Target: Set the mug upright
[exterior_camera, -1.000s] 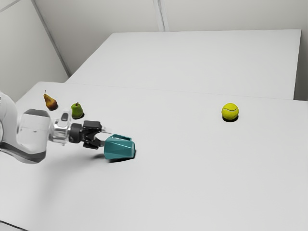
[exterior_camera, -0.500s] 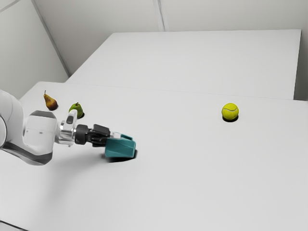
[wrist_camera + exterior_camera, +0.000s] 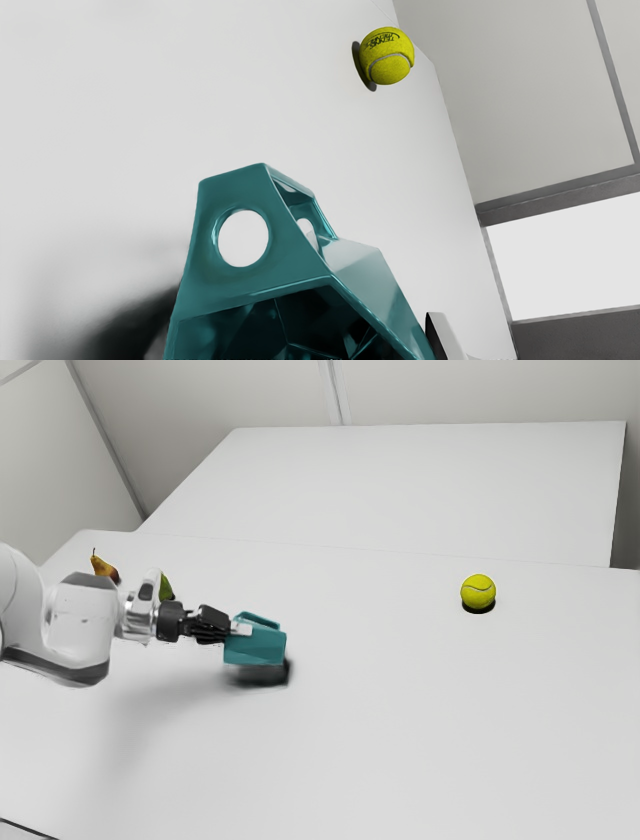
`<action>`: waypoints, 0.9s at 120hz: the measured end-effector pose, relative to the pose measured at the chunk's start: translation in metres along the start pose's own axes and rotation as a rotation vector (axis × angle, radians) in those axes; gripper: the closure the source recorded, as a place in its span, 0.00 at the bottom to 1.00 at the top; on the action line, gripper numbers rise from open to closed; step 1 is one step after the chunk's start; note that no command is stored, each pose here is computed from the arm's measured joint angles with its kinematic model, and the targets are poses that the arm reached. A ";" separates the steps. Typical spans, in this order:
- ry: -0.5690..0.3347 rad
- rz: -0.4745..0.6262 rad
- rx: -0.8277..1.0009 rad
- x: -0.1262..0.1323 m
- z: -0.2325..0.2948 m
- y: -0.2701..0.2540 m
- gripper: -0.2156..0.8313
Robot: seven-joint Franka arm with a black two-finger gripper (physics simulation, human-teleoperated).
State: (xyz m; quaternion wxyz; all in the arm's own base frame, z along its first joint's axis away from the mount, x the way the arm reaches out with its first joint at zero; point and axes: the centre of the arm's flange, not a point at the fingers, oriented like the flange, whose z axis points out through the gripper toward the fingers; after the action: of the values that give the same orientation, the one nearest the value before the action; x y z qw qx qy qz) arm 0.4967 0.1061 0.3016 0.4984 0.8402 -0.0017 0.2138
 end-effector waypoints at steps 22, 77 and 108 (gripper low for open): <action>-0.173 0.341 0.184 0.095 -0.016 0.079 0.95; -0.696 0.739 0.777 0.105 0.108 0.155 0.96; -0.670 0.566 0.832 0.040 0.103 0.141 0.96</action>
State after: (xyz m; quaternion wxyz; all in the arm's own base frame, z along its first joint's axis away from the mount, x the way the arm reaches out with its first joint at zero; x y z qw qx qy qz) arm 0.5393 -0.0427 0.3914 0.0240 0.9532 -0.2980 0.0446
